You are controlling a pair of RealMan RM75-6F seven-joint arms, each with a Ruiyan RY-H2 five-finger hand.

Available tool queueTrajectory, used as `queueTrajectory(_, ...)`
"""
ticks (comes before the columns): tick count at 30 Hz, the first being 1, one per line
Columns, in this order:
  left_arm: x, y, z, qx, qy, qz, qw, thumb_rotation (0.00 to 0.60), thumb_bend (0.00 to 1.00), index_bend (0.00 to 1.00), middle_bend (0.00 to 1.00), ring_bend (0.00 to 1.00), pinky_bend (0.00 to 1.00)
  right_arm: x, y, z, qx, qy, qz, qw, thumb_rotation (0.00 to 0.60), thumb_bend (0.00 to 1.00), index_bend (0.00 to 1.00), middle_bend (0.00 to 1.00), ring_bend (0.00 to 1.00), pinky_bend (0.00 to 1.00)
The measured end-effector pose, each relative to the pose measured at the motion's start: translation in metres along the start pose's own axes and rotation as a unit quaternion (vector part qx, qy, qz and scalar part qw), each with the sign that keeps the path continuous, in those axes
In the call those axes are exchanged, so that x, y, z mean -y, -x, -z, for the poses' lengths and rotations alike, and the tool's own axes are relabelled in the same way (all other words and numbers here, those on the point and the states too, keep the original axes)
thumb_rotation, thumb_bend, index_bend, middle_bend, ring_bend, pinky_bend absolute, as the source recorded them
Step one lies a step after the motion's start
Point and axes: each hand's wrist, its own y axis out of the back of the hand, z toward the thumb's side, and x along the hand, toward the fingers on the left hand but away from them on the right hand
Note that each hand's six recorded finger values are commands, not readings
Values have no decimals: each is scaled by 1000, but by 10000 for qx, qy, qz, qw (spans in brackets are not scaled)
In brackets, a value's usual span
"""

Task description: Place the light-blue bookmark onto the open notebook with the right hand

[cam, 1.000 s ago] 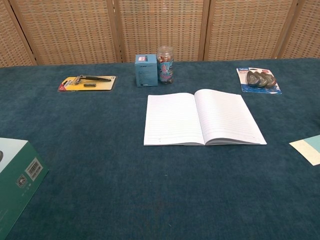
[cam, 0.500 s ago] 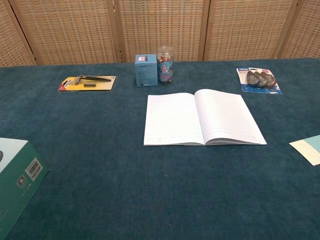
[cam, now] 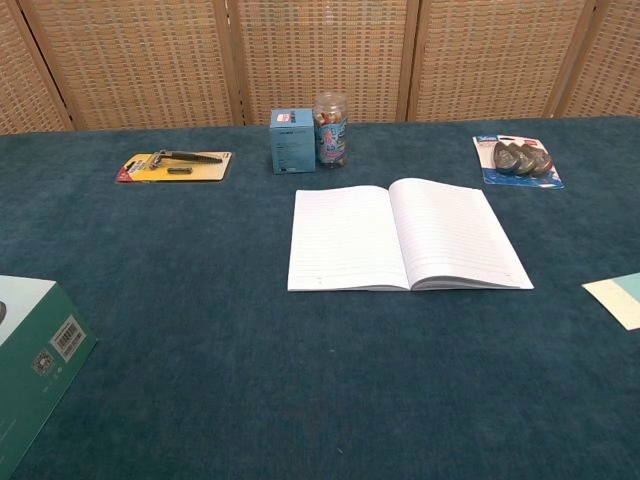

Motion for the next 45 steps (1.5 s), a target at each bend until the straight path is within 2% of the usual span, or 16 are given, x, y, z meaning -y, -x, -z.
queueTrajectory(9,1,1,-2,23,-22,-4,10000,600,0,0,0,0,0,6,-21,7,21,-188,159,9997,600,1000,144,95,0,100)
queueTrajectory(18,1,3,-3,57,-31,-9,10000,600,0,0,0,0,0,13,-46,4,11,-256,34,9997,600,1000,144,95,0,100)
queueTrajectory(20,1,3,-3,58,-28,-9,10000,600,0,0,0,0,0,8,-50,3,15,-199,117,9997,600,1000,144,95,0,100)
queueTrajectory(25,1,3,-4,70,-33,0,10000,600,0,0,0,0,0,-14,-53,6,62,14,614,9981,600,1000,144,92,0,100)
queueTrajectory(28,2,3,-4,77,-44,11,10000,600,0,0,0,0,0,-20,-48,4,19,110,748,9971,600,1000,144,90,0,100)
queueTrajectory(37,1,3,-3,55,-22,-2,10000,600,0,0,0,0,0,-8,-16,-8,14,-88,394,9992,600,1000,144,90,0,100)
queueTrajectory(45,1,3,-3,48,-21,-8,10000,600,0,0,0,0,0,-2,-11,-7,87,-258,271,9993,600,1000,144,90,0,100)
